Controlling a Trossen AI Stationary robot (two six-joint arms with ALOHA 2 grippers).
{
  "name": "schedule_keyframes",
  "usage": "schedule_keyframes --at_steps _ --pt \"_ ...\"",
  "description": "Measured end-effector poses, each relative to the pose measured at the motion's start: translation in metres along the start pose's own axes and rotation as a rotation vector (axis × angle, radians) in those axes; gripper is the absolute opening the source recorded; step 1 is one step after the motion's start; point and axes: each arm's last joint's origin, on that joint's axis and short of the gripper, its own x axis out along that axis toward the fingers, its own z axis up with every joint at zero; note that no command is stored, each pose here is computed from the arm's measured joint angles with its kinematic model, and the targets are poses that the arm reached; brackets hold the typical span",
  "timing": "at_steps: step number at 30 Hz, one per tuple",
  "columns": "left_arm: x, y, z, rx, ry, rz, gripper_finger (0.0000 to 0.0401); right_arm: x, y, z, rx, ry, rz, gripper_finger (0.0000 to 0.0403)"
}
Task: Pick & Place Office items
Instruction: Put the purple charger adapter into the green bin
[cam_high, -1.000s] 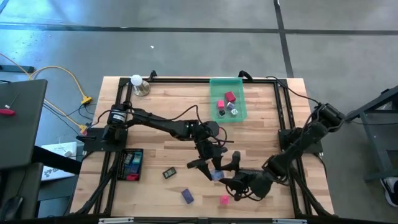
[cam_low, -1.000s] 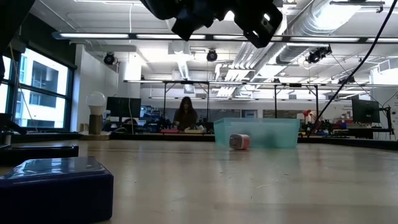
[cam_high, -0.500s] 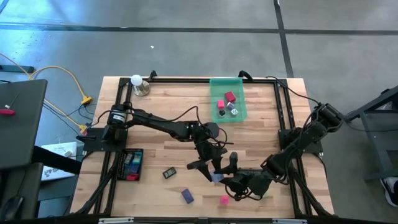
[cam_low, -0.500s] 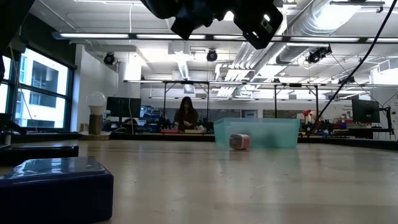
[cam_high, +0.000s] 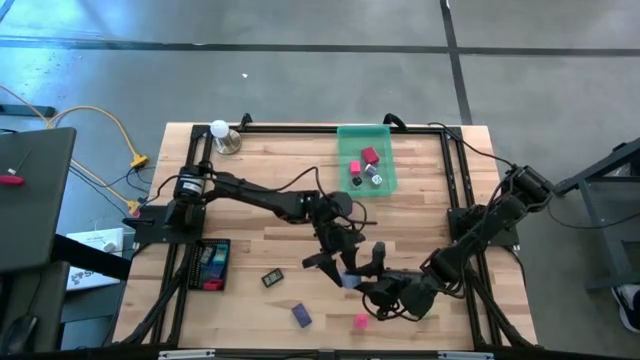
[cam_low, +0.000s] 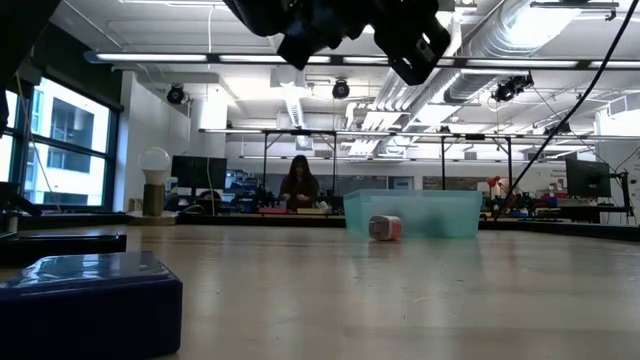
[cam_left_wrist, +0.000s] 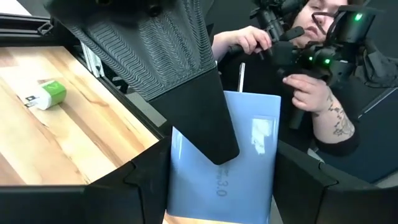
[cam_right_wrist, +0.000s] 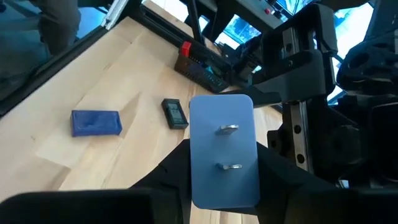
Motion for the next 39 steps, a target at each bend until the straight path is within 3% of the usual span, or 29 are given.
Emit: schedule_keyframes --at_steps 7,22,28,33,39 --pt "-0.004 0.003 -0.001 -0.002 -0.001 0.019 0.0215 0.0 0.0 -0.008 0.04 0.069 -0.001 0.0107" --pt "-0.004 0.003 0.0 -0.004 -0.003 -0.003 0.0229 0.0 0.0 -0.008 0.086 0.07 -0.017 0.0107" --pt "-0.012 0.003 0.008 0.047 -0.028 0.014 0.023 -0.001 0.011 -0.013 0.054 0.08 0.143 0.0107" --pt "-0.012 0.007 0.005 0.012 -0.027 0.08 0.0231 -0.001 0.007 -0.01 0.061 0.073 0.087 0.0107" --pt "-0.01 0.007 0.004 -0.008 -0.024 0.106 0.0277 -0.002 0.008 -0.011 0.052 0.08 0.083 0.0107"
